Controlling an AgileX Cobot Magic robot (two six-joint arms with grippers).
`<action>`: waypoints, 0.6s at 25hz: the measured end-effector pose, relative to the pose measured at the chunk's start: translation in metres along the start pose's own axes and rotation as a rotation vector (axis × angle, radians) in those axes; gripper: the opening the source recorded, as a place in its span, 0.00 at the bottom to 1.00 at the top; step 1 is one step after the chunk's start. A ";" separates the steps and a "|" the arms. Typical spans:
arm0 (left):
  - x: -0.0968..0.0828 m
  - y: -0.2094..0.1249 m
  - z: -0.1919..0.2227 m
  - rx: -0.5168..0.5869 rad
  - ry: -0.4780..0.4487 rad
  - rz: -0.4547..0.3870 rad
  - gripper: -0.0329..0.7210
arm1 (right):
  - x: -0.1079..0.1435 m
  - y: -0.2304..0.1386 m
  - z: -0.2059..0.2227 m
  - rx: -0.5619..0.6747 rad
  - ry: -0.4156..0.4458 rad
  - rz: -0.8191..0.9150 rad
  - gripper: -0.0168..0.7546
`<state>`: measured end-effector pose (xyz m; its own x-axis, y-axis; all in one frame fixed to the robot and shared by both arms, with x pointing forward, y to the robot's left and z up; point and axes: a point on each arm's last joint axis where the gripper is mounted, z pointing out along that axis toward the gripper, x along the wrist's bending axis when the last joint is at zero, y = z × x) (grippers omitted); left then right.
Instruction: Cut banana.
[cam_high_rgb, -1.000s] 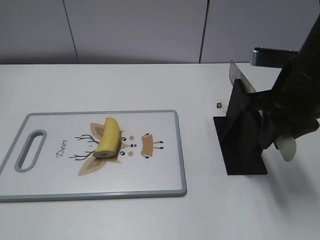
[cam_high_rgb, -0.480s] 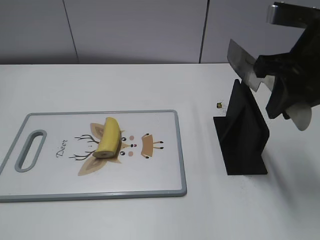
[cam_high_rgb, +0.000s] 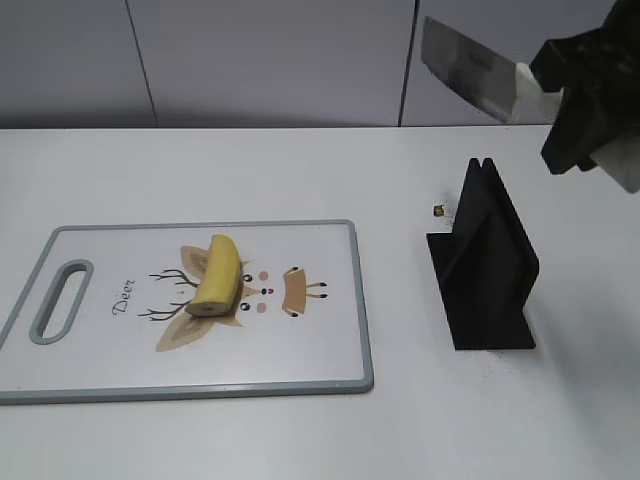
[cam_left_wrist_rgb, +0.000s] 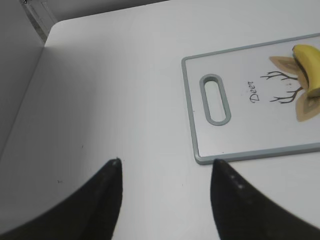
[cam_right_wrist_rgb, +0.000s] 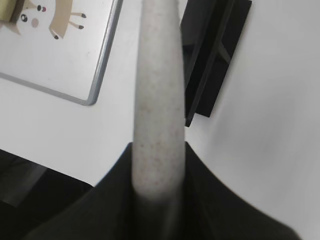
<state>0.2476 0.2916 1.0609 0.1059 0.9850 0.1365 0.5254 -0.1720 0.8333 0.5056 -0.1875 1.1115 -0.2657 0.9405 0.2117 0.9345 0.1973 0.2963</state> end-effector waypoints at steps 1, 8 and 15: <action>0.001 0.007 0.000 -0.005 -0.007 0.013 0.77 | 0.000 0.000 -0.001 -0.004 0.000 -0.049 0.23; 0.008 0.071 0.024 -0.018 -0.131 0.087 0.77 | 0.009 0.004 0.003 -0.016 0.095 -0.347 0.23; 0.011 0.132 0.070 0.011 -0.366 0.310 0.77 | 0.012 0.020 0.021 0.004 0.115 -0.542 0.23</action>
<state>0.3773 0.2783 1.1352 0.5487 0.8167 0.1786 0.4307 -0.4592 0.7769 0.5258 -0.1663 1.1006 -0.7326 0.6681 0.1303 0.6579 0.6457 0.3876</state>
